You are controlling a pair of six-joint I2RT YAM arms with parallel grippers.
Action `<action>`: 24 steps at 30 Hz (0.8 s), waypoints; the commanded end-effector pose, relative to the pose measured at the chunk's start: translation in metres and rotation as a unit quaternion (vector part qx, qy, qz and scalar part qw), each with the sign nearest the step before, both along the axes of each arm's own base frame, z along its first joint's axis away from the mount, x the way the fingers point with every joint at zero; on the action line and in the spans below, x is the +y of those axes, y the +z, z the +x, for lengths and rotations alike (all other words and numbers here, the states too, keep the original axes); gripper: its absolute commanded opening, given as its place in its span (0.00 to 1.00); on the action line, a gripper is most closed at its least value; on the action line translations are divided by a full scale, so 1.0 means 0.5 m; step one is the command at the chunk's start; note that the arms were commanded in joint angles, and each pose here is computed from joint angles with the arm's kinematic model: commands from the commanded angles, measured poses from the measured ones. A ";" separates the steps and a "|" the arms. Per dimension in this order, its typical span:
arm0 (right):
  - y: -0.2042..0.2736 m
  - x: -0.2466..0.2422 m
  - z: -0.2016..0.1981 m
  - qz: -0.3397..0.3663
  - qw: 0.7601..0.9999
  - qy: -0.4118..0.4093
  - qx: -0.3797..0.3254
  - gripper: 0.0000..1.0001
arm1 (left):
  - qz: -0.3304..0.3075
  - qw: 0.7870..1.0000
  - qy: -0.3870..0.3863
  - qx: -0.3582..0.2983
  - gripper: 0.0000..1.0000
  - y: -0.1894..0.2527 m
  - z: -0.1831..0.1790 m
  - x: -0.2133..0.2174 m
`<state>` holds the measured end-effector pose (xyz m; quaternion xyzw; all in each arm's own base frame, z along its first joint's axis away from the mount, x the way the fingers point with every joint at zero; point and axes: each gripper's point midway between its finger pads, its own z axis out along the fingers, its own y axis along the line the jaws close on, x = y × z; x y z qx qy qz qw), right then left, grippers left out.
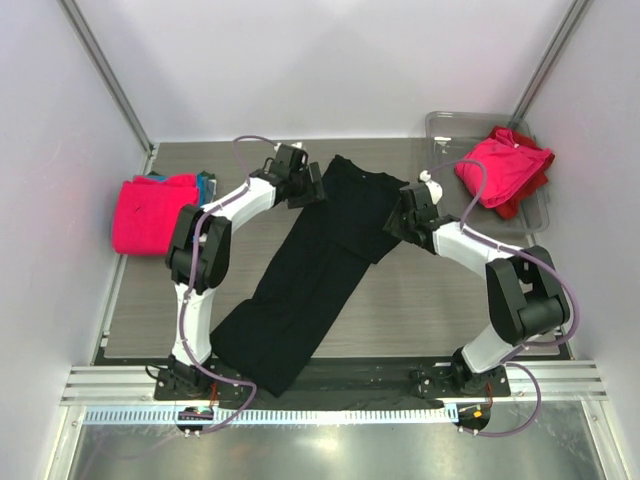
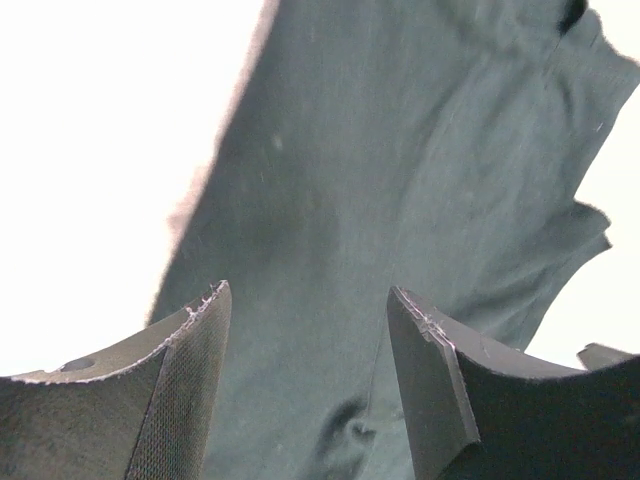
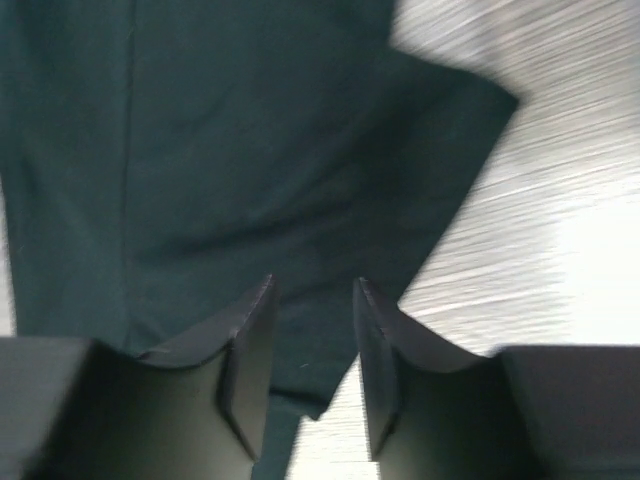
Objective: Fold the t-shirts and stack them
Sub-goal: Fold the tshirt
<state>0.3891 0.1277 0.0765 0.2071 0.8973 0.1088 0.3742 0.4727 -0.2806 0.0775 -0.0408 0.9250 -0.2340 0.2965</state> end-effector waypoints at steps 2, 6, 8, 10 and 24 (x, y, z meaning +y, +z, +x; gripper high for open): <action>-0.020 0.074 0.010 0.076 0.996 0.052 -0.003 0.40 | -0.001 1.000 -0.021 0.004 0.64 -0.007 0.018 -0.007; -0.050 0.108 0.030 0.096 0.992 0.077 0.014 0.36 | -0.001 1.000 -0.023 0.018 0.64 -0.033 0.027 -0.016; -0.064 0.100 0.041 0.076 0.994 0.069 0.033 0.30 | -0.003 0.999 -0.024 0.023 0.64 -0.045 0.031 -0.020; -0.090 0.079 0.057 0.045 0.997 0.044 0.050 0.27 | 0.000 0.999 -0.019 0.032 0.64 -0.070 0.042 -0.018; -0.157 0.105 0.303 0.001 0.997 0.031 0.073 0.26 | -0.023 0.983 0.166 0.080 0.63 -0.174 0.192 0.165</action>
